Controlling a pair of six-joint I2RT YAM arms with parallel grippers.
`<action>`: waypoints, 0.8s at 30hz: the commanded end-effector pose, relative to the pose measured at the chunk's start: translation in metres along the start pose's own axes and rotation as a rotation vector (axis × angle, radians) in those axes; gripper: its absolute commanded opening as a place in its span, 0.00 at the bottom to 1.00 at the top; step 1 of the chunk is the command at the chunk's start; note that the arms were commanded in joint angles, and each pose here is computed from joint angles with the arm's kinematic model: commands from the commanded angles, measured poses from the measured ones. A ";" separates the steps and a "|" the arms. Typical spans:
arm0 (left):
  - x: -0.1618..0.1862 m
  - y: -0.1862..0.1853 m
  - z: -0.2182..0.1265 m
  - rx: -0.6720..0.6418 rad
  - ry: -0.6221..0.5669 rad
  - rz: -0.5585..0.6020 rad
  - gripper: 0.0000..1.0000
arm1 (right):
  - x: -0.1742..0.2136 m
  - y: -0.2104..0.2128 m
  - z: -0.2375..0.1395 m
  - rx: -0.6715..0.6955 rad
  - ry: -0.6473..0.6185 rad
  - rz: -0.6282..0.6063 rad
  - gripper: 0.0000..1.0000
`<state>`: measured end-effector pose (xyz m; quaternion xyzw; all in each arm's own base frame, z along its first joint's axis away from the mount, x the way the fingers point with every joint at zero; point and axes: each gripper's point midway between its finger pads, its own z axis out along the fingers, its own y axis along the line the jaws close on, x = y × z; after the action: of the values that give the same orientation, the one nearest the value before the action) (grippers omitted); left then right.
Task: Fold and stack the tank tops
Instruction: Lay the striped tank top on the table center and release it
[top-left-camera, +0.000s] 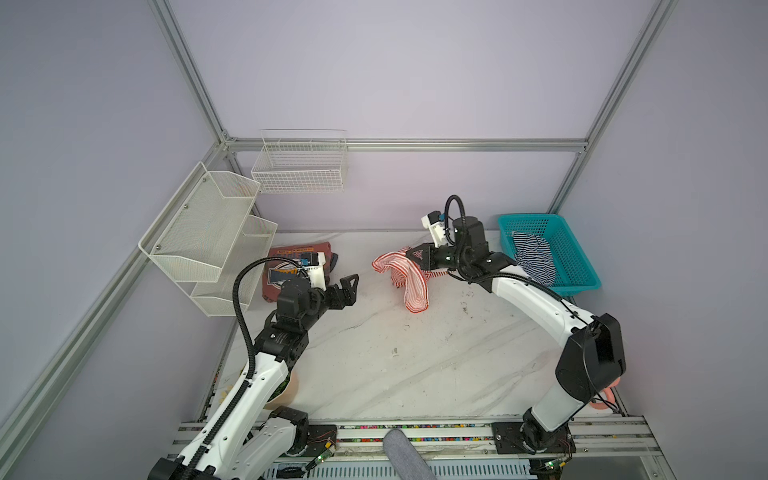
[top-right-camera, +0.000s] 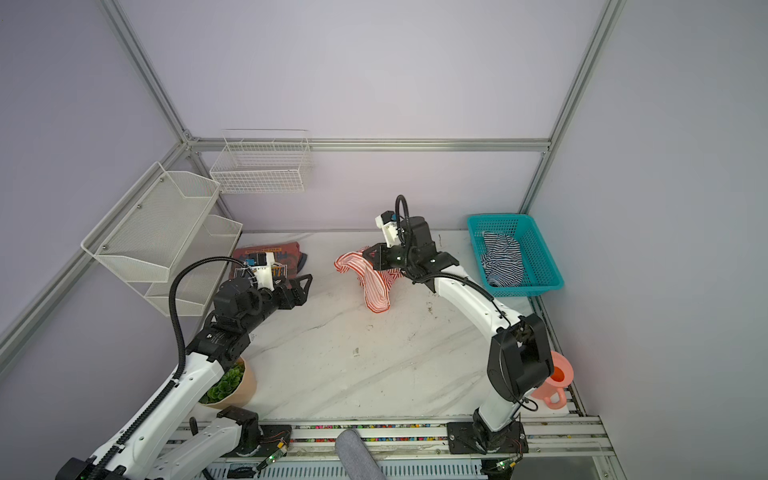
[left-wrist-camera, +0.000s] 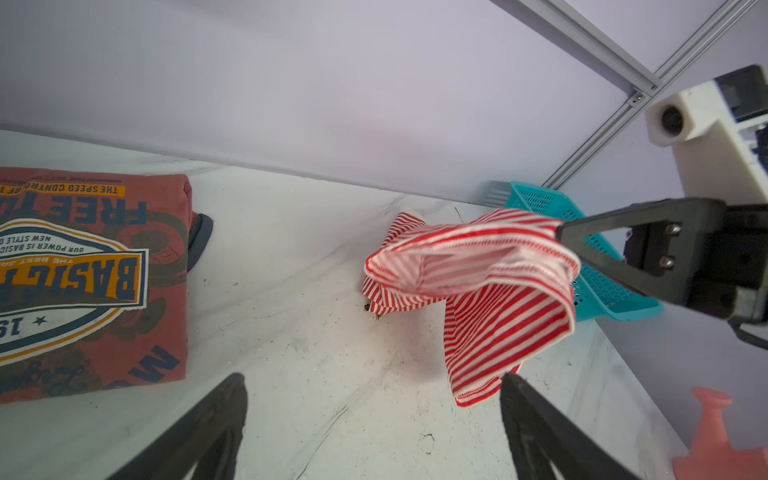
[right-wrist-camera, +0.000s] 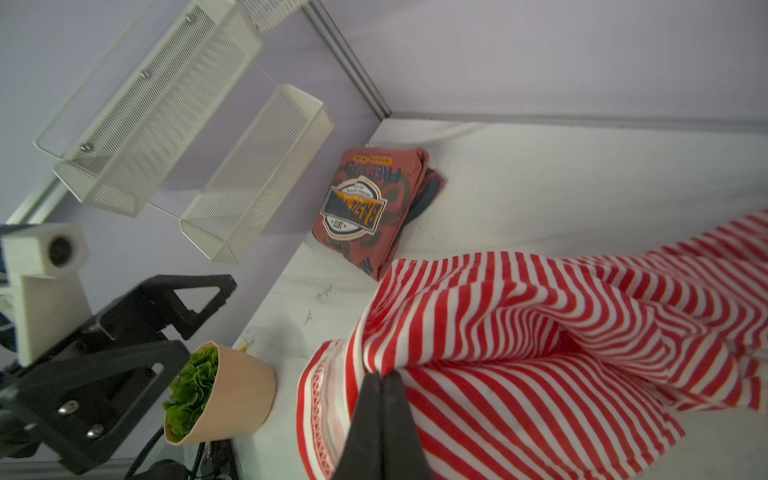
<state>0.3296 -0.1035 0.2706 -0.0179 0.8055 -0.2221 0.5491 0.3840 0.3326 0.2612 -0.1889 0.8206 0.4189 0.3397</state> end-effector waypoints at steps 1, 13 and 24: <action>-0.024 0.000 -0.013 -0.051 -0.050 0.052 0.94 | 0.072 -0.022 0.033 0.086 0.205 0.010 0.00; 0.006 0.042 -0.017 -0.265 0.063 0.083 0.96 | 0.175 -0.016 0.063 0.118 0.474 0.023 0.47; 0.044 0.051 0.050 -0.259 0.248 0.062 0.86 | 0.128 -0.032 -0.006 0.332 0.254 0.036 0.67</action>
<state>0.3371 -0.0736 0.1520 -0.0432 0.9139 -0.0766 0.3963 0.3060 0.3363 0.1818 -0.2118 0.8902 0.3056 0.2634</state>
